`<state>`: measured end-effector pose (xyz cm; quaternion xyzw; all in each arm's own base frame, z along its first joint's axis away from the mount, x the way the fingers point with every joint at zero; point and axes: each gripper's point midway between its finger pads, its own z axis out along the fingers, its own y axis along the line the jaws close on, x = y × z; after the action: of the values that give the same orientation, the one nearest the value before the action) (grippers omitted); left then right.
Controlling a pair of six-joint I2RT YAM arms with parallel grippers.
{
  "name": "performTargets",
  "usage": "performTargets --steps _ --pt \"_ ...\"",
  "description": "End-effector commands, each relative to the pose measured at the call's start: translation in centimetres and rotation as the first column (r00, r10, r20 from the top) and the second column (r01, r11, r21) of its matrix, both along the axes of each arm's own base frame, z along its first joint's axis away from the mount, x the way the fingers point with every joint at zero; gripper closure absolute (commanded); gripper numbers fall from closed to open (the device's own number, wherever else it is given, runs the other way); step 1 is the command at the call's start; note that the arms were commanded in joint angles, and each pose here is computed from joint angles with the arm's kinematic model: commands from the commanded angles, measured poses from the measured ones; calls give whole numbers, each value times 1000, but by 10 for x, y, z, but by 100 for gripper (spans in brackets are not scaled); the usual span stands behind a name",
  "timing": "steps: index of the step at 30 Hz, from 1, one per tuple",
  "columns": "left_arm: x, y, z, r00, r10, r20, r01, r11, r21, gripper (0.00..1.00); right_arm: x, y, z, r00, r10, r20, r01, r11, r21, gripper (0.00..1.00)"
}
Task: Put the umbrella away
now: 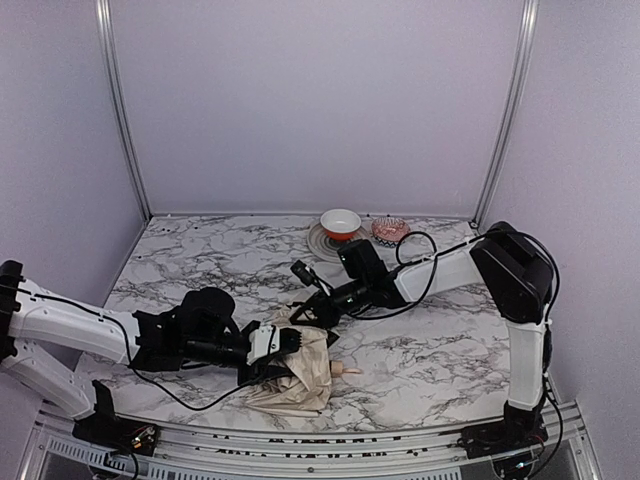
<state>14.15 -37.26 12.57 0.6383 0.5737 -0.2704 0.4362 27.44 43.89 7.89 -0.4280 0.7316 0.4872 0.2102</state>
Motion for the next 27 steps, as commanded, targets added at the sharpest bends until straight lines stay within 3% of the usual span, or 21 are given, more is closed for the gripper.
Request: performTargets --steps 1,2,5,8,10,13,20,27 --pt "-6 17 -5 999 17 29 -17 1000 13 59 15 -2 13 998 -39 56 40 999 -21 78" --pt "-1 21 -4 998 45 50 -45 999 9 59 19 -7 21 995 -52 81 55 998 -32 66" --pt "6 28 0 992 88 92 -88 996 -5 35 27 -30 53 972 -127 200 140 989 -51 33" --pt "8 31 8 988 104 114 -101 995 -26 25 28 -64 80 928 -227 295 262 961 -84 2" --pt "10 35 13 984 123 129 -119 992 -42 19 20 -84 89 913 -258 315 309 943 -123 0" --pt "8 40 24 981 135 139 -125 989 -76 18 -10 -104 100 926 -265 270 306 945 -120 4" --pt "-2 40 23 988 81 134 -71 994 -79 39 -102 -106 109 991 -125 52 128 990 -63 35" --pt "-3 26 15 994 40 106 -34 998 -53 53 -157 -70 80 985 32 -167 -26 999 35 34"
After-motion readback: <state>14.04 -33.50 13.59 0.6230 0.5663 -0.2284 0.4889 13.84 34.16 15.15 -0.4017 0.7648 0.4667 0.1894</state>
